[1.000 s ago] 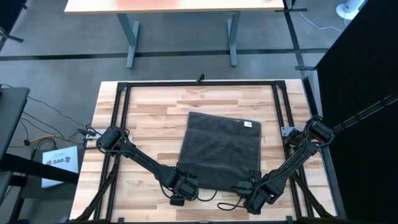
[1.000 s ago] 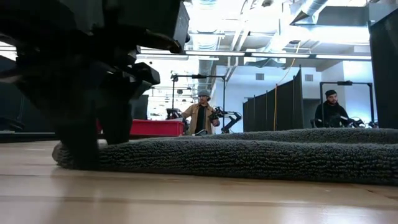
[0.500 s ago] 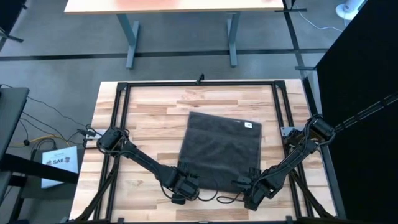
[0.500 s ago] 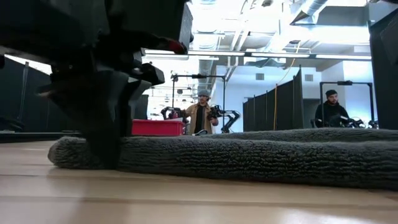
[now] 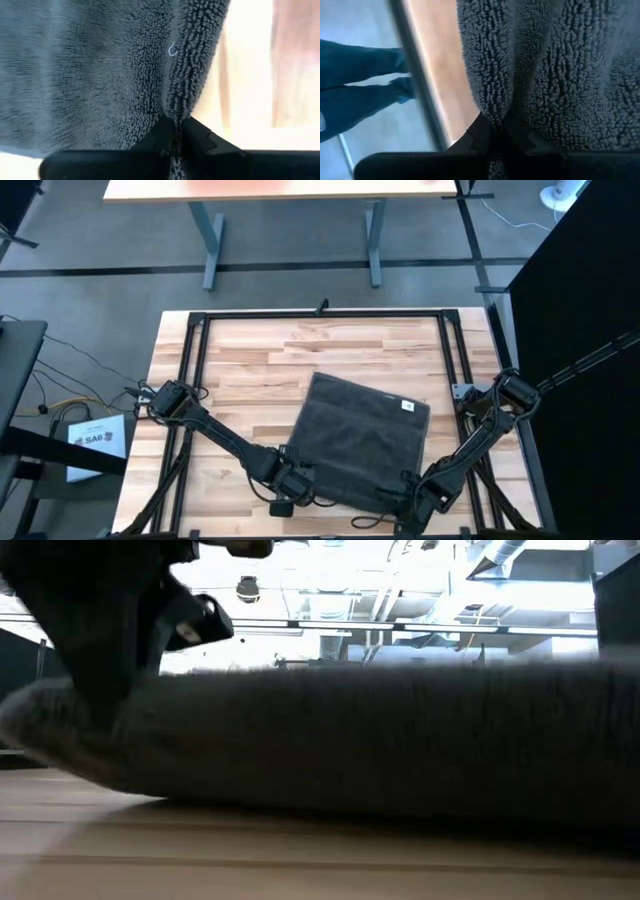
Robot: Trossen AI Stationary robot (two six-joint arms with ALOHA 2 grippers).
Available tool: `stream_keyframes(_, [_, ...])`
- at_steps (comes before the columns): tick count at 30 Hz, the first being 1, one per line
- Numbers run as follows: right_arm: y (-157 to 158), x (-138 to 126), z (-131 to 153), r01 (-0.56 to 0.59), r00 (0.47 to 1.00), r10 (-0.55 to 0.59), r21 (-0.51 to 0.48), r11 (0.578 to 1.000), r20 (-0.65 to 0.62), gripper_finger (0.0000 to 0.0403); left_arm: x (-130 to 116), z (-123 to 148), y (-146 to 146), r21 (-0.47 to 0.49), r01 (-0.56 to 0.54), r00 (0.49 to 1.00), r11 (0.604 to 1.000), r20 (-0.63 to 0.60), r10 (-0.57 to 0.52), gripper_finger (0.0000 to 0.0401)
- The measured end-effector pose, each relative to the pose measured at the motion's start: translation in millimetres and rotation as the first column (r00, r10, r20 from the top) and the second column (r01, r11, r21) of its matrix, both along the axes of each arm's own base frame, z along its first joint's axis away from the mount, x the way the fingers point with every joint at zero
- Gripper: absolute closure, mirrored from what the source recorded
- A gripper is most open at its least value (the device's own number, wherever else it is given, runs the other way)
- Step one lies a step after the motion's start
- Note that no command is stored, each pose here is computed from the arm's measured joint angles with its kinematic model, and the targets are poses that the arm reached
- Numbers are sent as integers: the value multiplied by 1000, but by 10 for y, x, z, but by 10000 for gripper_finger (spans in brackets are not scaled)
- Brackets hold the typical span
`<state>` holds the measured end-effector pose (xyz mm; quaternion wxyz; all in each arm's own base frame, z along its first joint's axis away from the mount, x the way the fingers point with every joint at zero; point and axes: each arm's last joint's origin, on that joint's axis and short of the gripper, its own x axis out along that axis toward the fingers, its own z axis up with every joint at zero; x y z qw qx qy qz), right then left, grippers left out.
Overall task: Roll towel
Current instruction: Roll the black towel
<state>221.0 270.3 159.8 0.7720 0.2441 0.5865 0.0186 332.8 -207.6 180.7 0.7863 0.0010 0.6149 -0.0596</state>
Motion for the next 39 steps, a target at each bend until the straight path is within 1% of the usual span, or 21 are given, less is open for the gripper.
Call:
stream_keyframes(4, [66, 40, 128, 17, 1000, -18, 44, 999, 12, 392, -11, 181, 94, -29, -5, 1000, 1000, 22, 5, 397])
stream_keyframes(10, [61, 46, 197, 78, 997, -79, 72, 994, 7, 392, 28, 384, 358, -31, -22, 999, 999, 49, 24, 397])
stream_keyframes(14, [41, 35, 276, 112, 993, -114, 91, 989, 16, 393, 89, 390, 516, -49, 15, 999, 999, 30, -13, 397])
stream_keyframes(19, [-14, 0, 495, 152, 986, -160, 150, 977, 46, 393, 155, 384, 712, -46, 54, 998, 998, 17, -53, 397])
stream_keyframes(23, [-111, -25, 604, 203, 977, -211, 164, 965, 34, 393, 206, 384, 880, -71, 110, 994, 991, 7, -110, 397])
stream_keyframes(27, [-219, -33, 618, 257, 966, -259, 133, 957, -4, 393, 257, 382, 1063, -55, 148, 989, 988, 14, -147, 397])
stream_keyframes(32, [-310, 26, 623, 295, 955, -295, 126, 947, -17, 393, 306, 380, 1309, -41, 207, 978, 978, 19, -206, 397])
stream_keyframes(35, [-378, 26, 527, 345, 938, -342, 110, 932, -51, 393, 361, 385, 1469, -28, 220, 974, 975, 53, -218, 397])
stream_keyframes(39, [-486, -13, 349, 430, 900, -421, 68, 900, -108, 393, 409, 394, 1637, -37, 262, 962, 964, 94, -257, 397])
